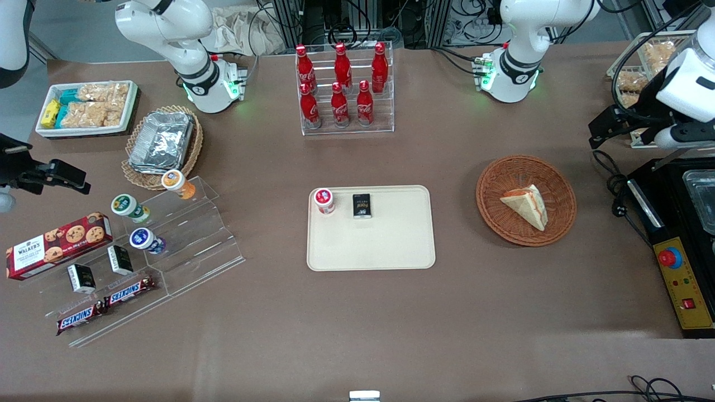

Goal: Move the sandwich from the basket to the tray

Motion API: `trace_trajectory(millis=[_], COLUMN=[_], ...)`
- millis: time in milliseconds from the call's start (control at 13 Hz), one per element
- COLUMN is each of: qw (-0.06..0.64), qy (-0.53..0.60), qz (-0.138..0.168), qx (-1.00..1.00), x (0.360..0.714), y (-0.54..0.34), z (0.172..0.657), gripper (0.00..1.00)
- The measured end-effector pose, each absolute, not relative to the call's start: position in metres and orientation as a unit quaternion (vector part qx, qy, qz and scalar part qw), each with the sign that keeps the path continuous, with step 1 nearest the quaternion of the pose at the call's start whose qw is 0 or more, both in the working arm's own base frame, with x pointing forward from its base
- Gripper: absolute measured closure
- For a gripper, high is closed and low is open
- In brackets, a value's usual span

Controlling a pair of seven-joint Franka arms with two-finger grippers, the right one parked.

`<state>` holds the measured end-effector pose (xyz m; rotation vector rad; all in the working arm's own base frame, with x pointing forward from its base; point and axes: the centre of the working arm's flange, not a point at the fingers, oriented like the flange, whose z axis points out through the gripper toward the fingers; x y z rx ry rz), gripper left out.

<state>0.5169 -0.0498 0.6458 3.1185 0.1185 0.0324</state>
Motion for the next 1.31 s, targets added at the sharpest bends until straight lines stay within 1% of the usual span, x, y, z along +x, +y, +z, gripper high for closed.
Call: trace_trajectory(millis=[231,308,538,615,769,923,1154,1308], qw=[0.01,0.009,0.002,-0.001,-0.004,-0.007,-0.008,-0.011], qy=[0.039,0.046,0.141,0.167,0.26,0.343,0.4,0.426], qz=[0.001,-0.008,-0.041,-0.047,-0.043,-0.038,-0.033,-0.034], qx=[0.999,0.999,0.989,0.985,0.965,0.938,0.916,0.904], x=[0.519,0.521,0.531,0.533,0.534,0.527,0.508,0.499], y=[-0.049,-0.048,-0.047,-0.047,-0.047,-0.047,-0.044,-0.044], z=[0.641,0.636,0.603,0.587,0.549,0.503,0.435,0.407], gripper=[0.0,0.0,0.0,0.0,0.0,0.0,0.0,0.0])
